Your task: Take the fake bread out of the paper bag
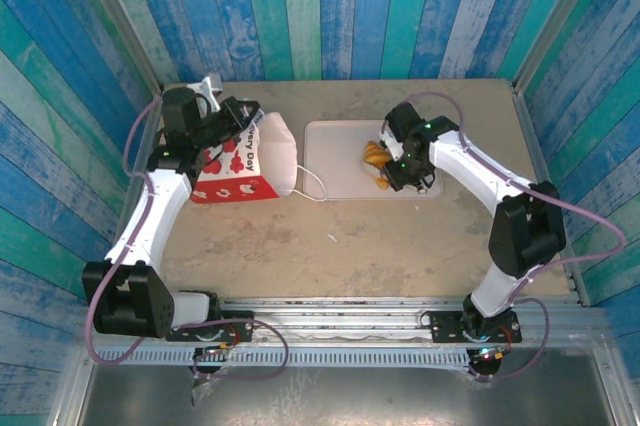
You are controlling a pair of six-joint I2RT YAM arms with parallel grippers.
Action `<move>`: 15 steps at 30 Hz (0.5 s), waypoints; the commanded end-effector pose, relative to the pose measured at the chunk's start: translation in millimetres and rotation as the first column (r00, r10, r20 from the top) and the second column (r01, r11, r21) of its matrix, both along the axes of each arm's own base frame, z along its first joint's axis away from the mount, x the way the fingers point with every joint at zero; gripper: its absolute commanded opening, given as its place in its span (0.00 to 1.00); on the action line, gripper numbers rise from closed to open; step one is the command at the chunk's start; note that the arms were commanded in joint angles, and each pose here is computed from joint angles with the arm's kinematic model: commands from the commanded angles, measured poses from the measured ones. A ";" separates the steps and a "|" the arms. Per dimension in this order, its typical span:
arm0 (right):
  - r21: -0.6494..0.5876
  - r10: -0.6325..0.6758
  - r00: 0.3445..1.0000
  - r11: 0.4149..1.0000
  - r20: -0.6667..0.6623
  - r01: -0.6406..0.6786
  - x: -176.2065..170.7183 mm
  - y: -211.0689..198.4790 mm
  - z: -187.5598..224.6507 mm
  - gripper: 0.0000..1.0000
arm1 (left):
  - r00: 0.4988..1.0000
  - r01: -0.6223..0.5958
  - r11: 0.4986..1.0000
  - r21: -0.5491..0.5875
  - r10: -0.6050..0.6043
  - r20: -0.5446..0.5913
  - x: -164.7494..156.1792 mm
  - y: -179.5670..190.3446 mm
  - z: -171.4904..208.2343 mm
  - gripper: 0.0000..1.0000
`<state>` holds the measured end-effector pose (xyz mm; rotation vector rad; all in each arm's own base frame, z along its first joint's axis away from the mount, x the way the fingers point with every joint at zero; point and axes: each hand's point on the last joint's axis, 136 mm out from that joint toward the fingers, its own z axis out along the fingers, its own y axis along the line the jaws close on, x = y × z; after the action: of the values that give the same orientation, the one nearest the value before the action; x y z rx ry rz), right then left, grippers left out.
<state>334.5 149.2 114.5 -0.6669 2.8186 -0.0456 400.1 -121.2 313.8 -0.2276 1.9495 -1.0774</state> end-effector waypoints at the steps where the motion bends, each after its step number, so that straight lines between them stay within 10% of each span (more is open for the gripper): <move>1: -0.052 -0.026 1.000 0.998 0.010 0.026 6.6 -7.2 -0.3 0.56 | 0.999 0.007 1.000 0.012 -0.008 0.039 -1.6 -1.5 7.3 0.01; 15: -0.001 -0.147 0.989 0.989 0.023 0.147 40.8 -54.0 2.4 0.47 | 0.999 0.012 1.000 0.017 -0.013 0.046 -3.6 -1.7 8.0 0.01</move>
<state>363.3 103.8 112.9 -0.4800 2.8523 -0.0856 400.1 -121.2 313.8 -0.2239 1.9493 -1.0755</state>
